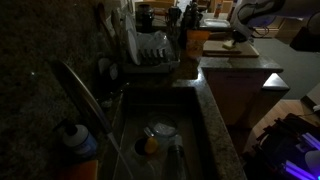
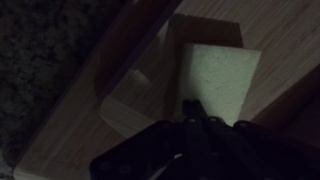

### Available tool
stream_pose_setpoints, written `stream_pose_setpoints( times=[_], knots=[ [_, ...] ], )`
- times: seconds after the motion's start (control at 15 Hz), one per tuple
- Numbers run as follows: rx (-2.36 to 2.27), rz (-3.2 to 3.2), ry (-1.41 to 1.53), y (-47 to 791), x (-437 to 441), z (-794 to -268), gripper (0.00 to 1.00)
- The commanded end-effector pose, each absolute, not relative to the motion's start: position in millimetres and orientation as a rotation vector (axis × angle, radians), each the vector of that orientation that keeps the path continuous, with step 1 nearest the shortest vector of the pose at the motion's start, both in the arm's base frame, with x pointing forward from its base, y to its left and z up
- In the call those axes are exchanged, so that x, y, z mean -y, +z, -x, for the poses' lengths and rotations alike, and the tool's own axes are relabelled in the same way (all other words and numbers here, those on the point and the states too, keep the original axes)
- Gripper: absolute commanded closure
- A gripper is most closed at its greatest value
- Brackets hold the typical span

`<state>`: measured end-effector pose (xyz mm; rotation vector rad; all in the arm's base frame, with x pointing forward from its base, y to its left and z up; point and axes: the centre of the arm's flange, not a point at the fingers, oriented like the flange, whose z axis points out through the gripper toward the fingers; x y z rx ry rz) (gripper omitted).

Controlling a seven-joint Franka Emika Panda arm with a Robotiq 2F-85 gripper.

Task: Place the yellow sponge on the chopping board and wipe the chopping board

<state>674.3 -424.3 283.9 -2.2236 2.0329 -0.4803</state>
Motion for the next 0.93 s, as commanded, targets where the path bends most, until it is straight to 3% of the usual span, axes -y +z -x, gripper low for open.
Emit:
stream_pose_setpoints(
  times=[0.0, 0.47, 0.87],
  knots=[
    [-1.859, 2.260, -0.361, 291, 379, -671, 1.00],
    [-1.520, 2.384, -0.202, 289, 287, -712, 1.00],
    [-1.561, 2.342, -0.204, 293, 321, -702, 1.00]
  ],
)
